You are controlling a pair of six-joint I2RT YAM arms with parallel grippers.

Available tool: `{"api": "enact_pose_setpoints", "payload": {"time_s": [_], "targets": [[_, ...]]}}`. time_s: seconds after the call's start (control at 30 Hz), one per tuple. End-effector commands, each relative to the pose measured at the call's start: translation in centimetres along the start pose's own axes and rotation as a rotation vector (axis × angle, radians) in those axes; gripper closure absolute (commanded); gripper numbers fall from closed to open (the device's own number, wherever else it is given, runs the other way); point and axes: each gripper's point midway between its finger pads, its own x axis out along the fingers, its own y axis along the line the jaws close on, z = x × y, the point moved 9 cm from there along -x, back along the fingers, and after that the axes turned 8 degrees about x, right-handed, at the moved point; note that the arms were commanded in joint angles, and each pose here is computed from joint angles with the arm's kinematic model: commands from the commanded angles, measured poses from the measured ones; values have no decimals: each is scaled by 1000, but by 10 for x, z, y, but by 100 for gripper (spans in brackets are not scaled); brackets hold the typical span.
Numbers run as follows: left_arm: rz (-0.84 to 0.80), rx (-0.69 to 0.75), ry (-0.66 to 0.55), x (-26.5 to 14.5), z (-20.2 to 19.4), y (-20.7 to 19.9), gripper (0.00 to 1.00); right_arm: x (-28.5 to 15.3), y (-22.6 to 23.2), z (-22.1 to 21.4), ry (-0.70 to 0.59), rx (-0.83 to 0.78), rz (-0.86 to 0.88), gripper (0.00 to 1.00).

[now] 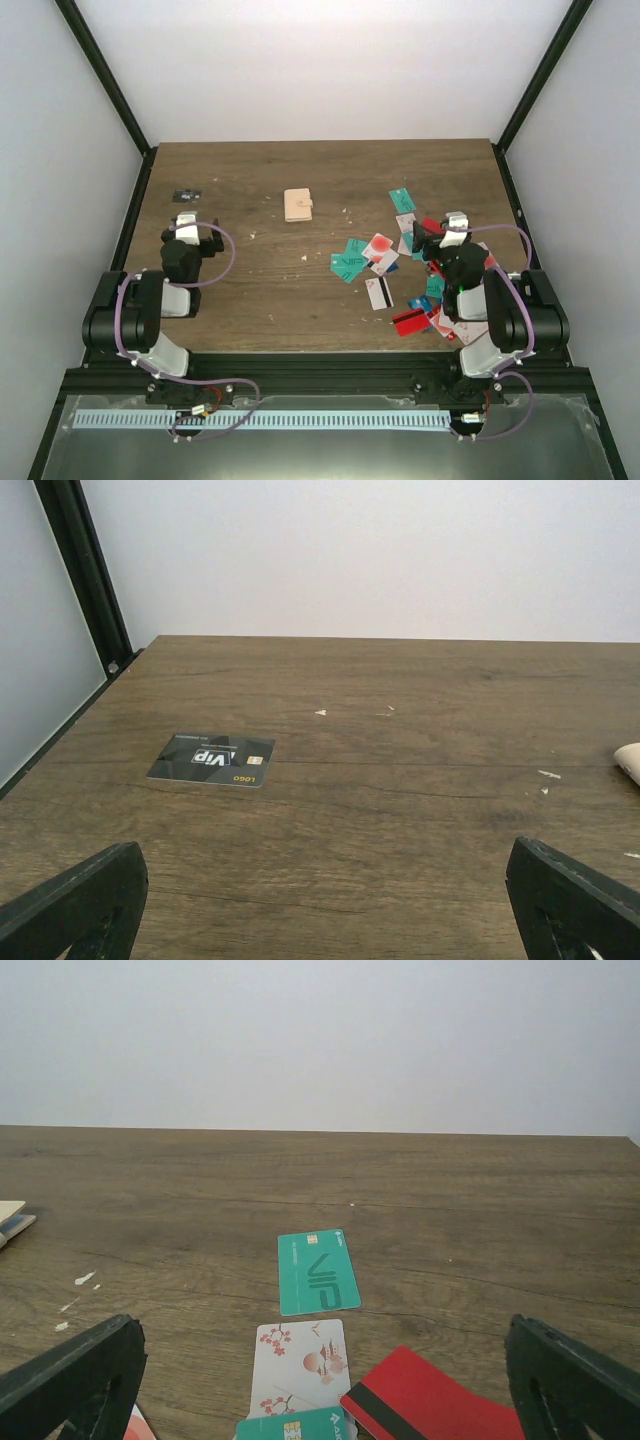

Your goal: Put the credit cards into the card holder

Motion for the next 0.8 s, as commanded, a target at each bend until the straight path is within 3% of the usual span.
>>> {"api": "enact_pose_setpoints", "payload": {"time_s": [0.0, 0.37, 0.47, 0.63, 0.77], "targets": [[0, 6, -47, 1, 8, 1, 0, 0, 1, 7, -43, -7, -2, 0], [9, 13, -46, 1, 9, 1, 0, 0, 1, 7, -43, -7, -2, 0], [71, 20, 9, 9, 17, 0, 0, 0, 0, 7, -41, -8, -3, 0], [167, -4, 216, 45, 50, 4, 0, 1, 0, 15, -45, -7, -17, 0], [97, -68, 196, 56, 90, 0, 0, 6, 0, 31, -14, 21, -40, 0]]}}
